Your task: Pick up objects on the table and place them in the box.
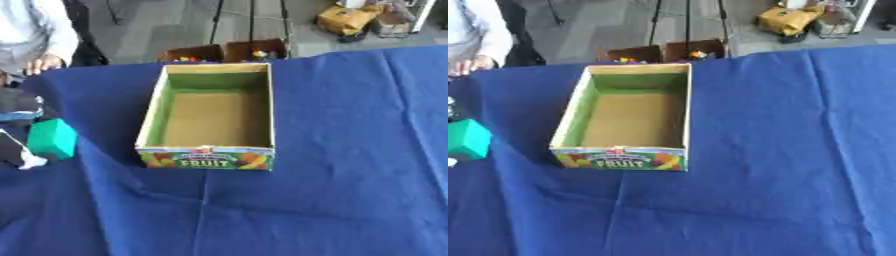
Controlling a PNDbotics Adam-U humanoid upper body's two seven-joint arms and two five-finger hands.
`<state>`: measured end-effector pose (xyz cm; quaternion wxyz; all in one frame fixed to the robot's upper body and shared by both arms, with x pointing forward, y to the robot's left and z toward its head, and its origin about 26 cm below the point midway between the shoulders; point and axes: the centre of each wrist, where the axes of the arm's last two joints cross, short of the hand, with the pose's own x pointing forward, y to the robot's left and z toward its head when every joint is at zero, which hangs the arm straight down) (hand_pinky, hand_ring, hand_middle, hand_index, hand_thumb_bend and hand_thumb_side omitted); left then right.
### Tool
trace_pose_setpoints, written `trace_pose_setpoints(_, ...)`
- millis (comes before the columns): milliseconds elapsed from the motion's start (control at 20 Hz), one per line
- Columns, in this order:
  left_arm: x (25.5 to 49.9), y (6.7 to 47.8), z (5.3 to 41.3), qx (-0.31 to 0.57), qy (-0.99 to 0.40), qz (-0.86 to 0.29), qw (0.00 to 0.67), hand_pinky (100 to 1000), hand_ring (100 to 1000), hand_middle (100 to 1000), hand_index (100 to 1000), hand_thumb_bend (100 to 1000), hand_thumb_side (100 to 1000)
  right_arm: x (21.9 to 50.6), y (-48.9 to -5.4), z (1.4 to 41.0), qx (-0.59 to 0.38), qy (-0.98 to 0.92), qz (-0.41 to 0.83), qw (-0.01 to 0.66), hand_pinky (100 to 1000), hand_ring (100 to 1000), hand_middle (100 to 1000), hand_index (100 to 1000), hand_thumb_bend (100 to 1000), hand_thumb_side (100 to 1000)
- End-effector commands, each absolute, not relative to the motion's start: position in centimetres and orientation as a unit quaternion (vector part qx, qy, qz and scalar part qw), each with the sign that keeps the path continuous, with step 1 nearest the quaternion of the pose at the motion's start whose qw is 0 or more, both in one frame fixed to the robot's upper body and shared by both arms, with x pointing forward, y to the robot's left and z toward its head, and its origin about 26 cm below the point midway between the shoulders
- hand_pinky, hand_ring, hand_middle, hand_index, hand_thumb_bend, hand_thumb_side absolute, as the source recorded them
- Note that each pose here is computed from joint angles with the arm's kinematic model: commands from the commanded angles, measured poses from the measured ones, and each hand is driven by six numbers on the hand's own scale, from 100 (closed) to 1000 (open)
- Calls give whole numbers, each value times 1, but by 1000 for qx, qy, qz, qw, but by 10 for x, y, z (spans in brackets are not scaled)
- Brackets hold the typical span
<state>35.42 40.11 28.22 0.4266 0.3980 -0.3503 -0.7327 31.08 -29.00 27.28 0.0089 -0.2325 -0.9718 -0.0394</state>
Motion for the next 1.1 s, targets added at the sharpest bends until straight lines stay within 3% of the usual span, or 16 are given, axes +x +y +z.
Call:
trace_pose_setpoints(50,348,409,305,421,-337,-726,426,507,600,612,736,100,490,306,-292,283,-233,-972,-34,-9,660,666,498,684,100,809)
trace_pose_setpoints(650,347,413,298,410,-320,-728,446,553,699,731,785,100,404,306,-293,284,-233,-972,-34,-11,661,667,496,684,100,807)
trace_pose_setpoints(1100,348,417,291,400,-312,-728,461,575,742,787,833,100,392,305,-293,284,-234,-971,-38,-11,662,668,496,684,100,801)
